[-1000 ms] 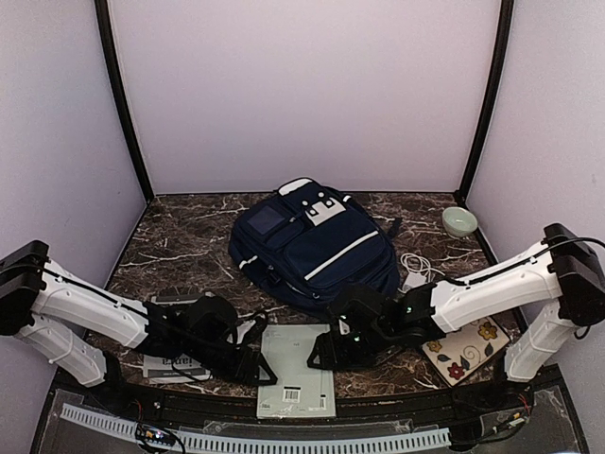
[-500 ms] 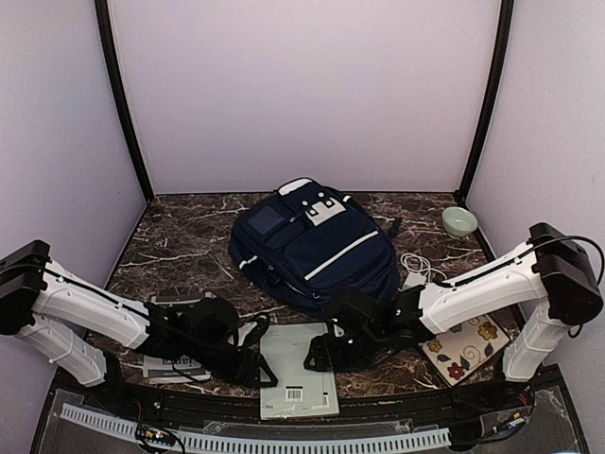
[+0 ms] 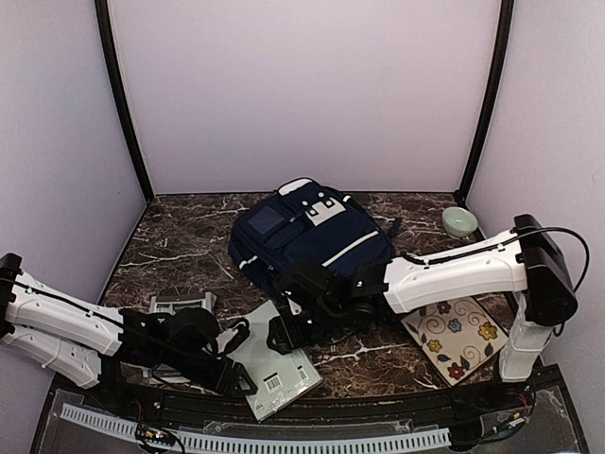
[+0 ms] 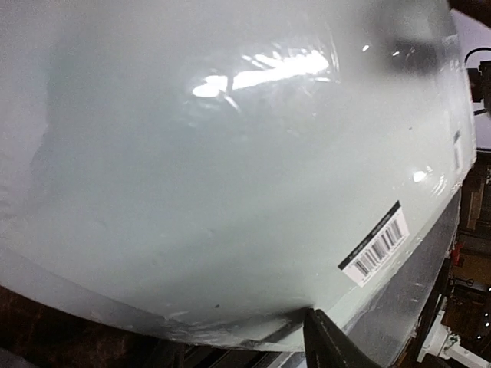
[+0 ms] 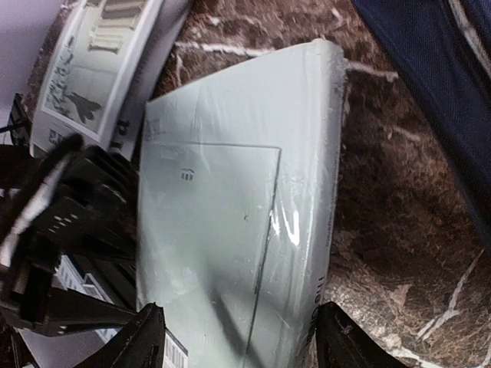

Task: Pack the student bag
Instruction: Move the book to the student bag, then pick up the book from the student bag.

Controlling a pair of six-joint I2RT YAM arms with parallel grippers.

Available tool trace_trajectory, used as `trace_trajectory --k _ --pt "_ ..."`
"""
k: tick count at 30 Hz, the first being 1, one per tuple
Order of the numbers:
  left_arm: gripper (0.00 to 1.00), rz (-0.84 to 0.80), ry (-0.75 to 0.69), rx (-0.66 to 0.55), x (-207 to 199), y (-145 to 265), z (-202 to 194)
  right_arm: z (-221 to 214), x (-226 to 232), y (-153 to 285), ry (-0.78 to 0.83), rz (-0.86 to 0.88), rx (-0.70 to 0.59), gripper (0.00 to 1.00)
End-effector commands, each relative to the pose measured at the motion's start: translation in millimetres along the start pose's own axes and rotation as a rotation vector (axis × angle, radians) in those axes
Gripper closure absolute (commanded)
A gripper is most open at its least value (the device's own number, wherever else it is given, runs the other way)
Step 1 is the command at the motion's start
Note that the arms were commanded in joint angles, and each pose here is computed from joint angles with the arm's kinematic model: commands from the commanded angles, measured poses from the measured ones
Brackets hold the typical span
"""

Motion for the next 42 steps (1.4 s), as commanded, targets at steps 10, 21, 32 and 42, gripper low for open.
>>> trace_trajectory --k 10,21,32,42 --pt "0.41 0.058 -0.284 -0.308 -43 6 101 50 28 32 0.023 0.271 -0.173 0.34" --pt "0.4 0.074 -0.269 -0.342 -25 -7 151 94 -31 56 -0.047 0.054 -0.297 0.31" --pt "0.41 0.065 -0.256 -0.291 -24 -20 152 53 -80 110 -0.215 -0.076 -0.38 0.27" --pt "0.41 0.054 -0.253 -0.266 -24 -27 152 -20 -87 66 -0.415 0.305 -0.324 0.36"
Point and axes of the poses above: each gripper's point midway between its finger pads, its own y axis back along the fingers, its own x axis along the line the jaws close on, z = x × y, the point moved 6 cm from there along y, back along the fingers, and after that the axes turned 6 degrees about -y, right-handed, at the moved point
